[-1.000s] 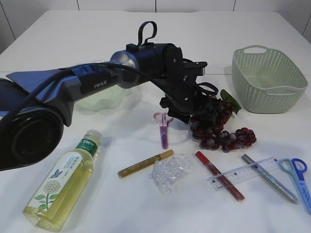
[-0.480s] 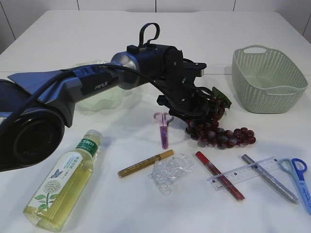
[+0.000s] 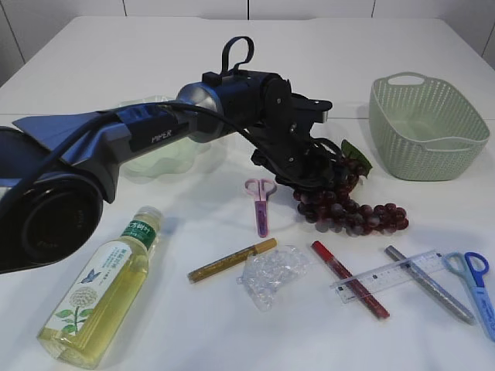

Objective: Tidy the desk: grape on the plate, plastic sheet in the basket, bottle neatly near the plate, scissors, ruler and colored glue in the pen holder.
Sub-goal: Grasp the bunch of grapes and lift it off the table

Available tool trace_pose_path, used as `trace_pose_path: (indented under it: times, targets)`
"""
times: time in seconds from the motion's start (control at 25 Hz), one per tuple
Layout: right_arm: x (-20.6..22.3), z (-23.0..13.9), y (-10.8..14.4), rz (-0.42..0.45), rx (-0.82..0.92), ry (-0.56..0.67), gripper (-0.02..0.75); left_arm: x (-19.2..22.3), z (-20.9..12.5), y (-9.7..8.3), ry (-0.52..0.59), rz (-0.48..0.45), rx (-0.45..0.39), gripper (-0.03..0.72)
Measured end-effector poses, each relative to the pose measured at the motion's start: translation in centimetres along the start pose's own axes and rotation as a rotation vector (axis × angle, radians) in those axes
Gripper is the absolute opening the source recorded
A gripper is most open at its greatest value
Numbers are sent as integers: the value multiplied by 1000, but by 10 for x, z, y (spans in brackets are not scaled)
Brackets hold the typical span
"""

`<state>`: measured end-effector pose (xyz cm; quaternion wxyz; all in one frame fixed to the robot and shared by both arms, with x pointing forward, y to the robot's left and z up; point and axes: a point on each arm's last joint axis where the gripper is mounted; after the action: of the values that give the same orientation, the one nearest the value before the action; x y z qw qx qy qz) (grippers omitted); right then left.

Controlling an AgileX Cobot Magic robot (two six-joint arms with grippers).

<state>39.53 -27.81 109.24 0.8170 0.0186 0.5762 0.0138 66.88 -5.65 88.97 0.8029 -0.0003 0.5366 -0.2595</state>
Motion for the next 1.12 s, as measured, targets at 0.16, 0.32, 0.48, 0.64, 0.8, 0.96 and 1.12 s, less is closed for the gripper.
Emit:
trace_pose_path:
  times: [0.16, 0.32, 0.48, 0.64, 0.8, 0.96, 1.12]
  targets:
    - [0, 0, 0, 0, 0, 0, 511, -4, 4, -3, -15, -20, -7, 138]
    - [0, 0, 0, 0, 0, 0, 511, -19, 16, -10, -46, -36, 6, 134]
    - [0, 0, 0, 0, 0, 0, 511, -34, 27, -17, -82, -53, 17, 134]
    - [0, 0, 0, -5, -2, -1, 511, -41, 29, -19, -71, -53, 24, 134]
    - [0, 0, 0, -5, -2, -1, 511, -42, 27, -19, -42, -46, 26, 134]
    - [0, 0, 0, -5, -4, -1, 511, -42, 26, -18, -34, -42, 27, 134]
    - [0, 0, 0, -5, -4, -1, 511, -46, 28, -20, -40, -45, 29, 134]
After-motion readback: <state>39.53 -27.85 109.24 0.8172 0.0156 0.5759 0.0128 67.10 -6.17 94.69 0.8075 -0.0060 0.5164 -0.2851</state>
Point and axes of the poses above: a point on each arm's last joint axis where the gripper is mounted, x pointing out along that axis toward the gripper, y along the wrist's bending axis when the last joint is at zero, z = x × y, and after that the axes turned 6 degrees about -x, right-handed
